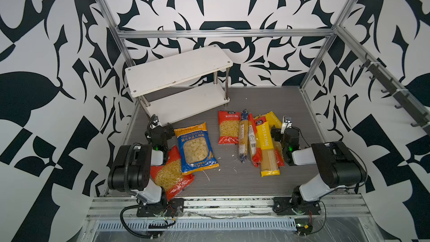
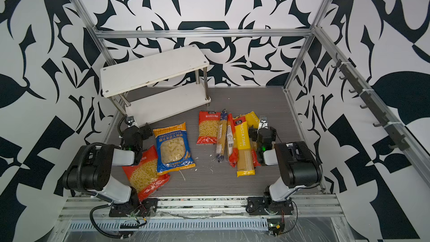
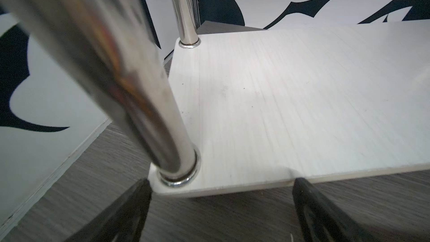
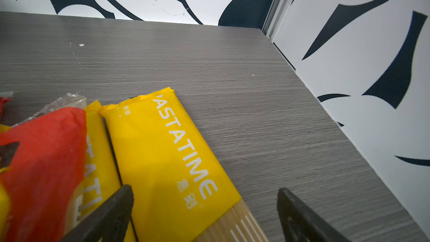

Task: Arrange pasta packages on shelves
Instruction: Turn over the pasta bag.

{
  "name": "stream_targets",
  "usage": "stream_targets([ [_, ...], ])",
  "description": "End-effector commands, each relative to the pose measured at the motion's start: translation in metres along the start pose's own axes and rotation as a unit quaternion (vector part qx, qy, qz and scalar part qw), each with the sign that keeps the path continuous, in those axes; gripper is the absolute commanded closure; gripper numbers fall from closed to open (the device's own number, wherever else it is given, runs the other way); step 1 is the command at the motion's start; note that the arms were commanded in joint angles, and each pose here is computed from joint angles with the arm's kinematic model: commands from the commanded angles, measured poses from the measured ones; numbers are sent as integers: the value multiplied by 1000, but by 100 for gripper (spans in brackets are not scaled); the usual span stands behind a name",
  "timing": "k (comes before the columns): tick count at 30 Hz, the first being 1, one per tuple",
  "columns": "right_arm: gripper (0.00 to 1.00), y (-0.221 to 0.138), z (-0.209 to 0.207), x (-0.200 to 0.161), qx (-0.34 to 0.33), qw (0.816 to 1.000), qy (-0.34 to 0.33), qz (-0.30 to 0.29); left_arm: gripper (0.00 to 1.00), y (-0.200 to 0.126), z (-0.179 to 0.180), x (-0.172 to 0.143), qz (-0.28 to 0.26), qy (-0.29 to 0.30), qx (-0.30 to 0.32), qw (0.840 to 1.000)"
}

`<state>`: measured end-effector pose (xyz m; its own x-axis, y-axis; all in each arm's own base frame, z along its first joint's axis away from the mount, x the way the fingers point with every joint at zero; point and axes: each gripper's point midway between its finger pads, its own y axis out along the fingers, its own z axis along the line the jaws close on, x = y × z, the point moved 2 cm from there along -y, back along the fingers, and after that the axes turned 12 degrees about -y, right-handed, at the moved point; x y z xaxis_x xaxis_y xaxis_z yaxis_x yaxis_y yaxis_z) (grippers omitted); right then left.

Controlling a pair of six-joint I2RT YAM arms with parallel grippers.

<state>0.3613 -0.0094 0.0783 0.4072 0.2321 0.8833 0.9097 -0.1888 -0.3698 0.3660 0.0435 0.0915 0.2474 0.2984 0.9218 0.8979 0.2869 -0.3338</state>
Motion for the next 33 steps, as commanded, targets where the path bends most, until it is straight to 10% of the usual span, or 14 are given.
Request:
stream_targets([
  [1, 0, 0, 7, 16, 17, 1000, 6, -24, 1, -1, -4, 8, -11, -6, -10, 1000],
  [33, 0, -1, 5, 14, 11, 1000, 6, -22, 1, 0, -4, 7, -9, -4, -10, 1000],
])
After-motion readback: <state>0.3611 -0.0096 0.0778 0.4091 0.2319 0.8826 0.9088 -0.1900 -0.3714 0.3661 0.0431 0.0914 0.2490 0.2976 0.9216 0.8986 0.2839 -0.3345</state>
